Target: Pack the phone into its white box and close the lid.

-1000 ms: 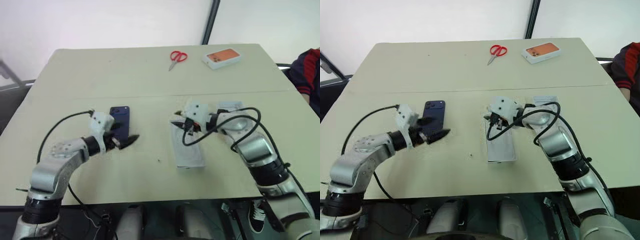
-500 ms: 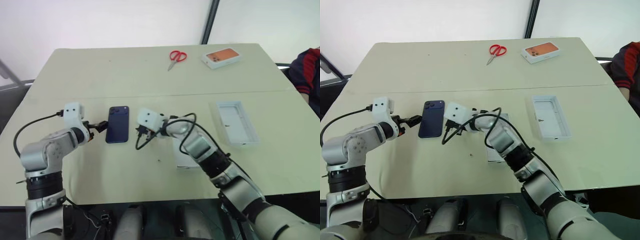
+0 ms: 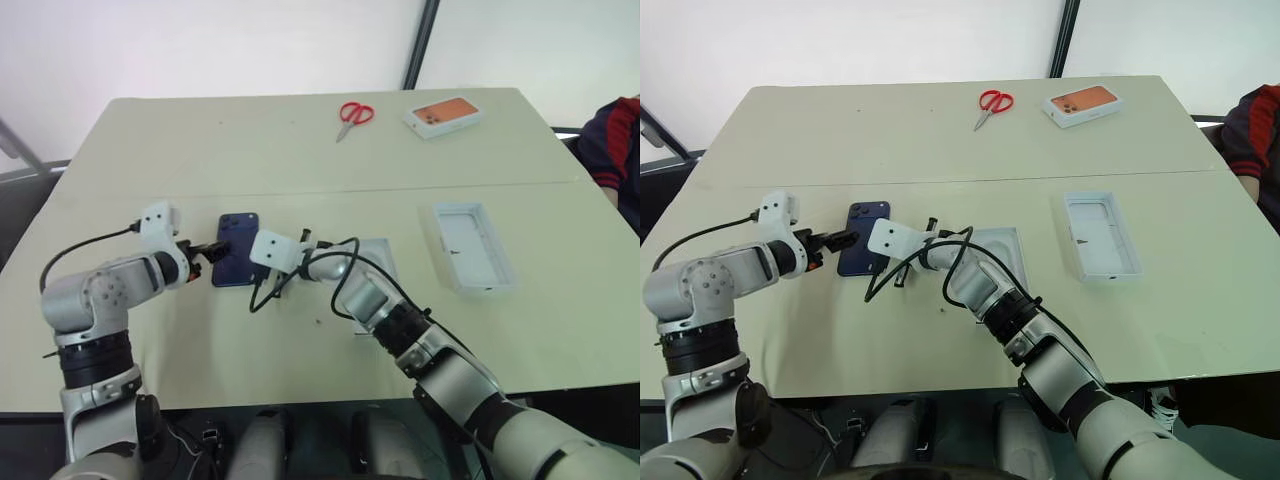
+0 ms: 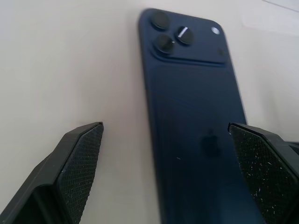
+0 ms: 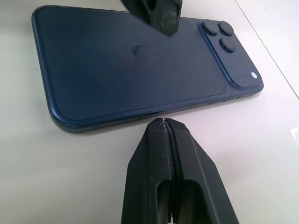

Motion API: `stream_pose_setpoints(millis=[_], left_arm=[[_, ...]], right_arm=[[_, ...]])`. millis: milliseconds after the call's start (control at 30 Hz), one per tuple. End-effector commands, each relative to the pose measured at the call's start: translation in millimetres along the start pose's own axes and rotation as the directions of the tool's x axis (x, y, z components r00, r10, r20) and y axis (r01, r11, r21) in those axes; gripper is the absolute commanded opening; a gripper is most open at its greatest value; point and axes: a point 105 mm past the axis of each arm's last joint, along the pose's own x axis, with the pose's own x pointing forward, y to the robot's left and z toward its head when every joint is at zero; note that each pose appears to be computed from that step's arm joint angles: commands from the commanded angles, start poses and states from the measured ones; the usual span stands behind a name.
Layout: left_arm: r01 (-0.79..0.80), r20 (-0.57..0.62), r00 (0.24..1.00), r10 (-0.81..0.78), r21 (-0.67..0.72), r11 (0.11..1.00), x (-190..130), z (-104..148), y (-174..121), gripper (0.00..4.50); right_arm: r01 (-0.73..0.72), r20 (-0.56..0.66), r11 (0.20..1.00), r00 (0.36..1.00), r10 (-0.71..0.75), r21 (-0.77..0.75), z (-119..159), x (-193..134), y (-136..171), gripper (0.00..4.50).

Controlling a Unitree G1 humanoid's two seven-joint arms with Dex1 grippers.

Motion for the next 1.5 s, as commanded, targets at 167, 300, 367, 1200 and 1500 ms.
stream_pose_setpoints(millis=[167,300,367,1200,1500], left_arm=[[0.153,-0.123,0.979,-0.163,-0.085,0.985,8.4,-32.3,-30.4,4.50],[0.197,-0.100,0.972,-0.211,-0.130,0.972,9.3,-28.7,-39.3,4.50],[0.219,-0.089,0.968,-0.234,-0.151,0.964,9.4,-26.0,-43.0,4.50],[0.142,0.048,0.990,-0.134,-0.271,0.952,4.6,-0.6,-15.0,0.65],[0.159,0.078,0.987,-0.142,-0.297,0.941,2.0,2.9,-13.6,0.65]], right_arm=[[0.016,0.062,0.999,0.998,-0.013,-0.042,19.5,-1.0,-7.1,0.04],[0.019,0.063,0.999,0.998,-0.017,-0.044,18.6,-2.8,-8.8,0.04],[0.021,0.063,0.999,0.998,-0.018,-0.046,18.4,-3.0,-9.1,0.04],[0.001,0.056,0.998,0.998,0.002,-0.058,13.2,-7.5,-2.5,0.00],[0.015,0.050,0.997,0.999,-0.012,-0.070,9.8,-17.8,-8.3,0.00]])
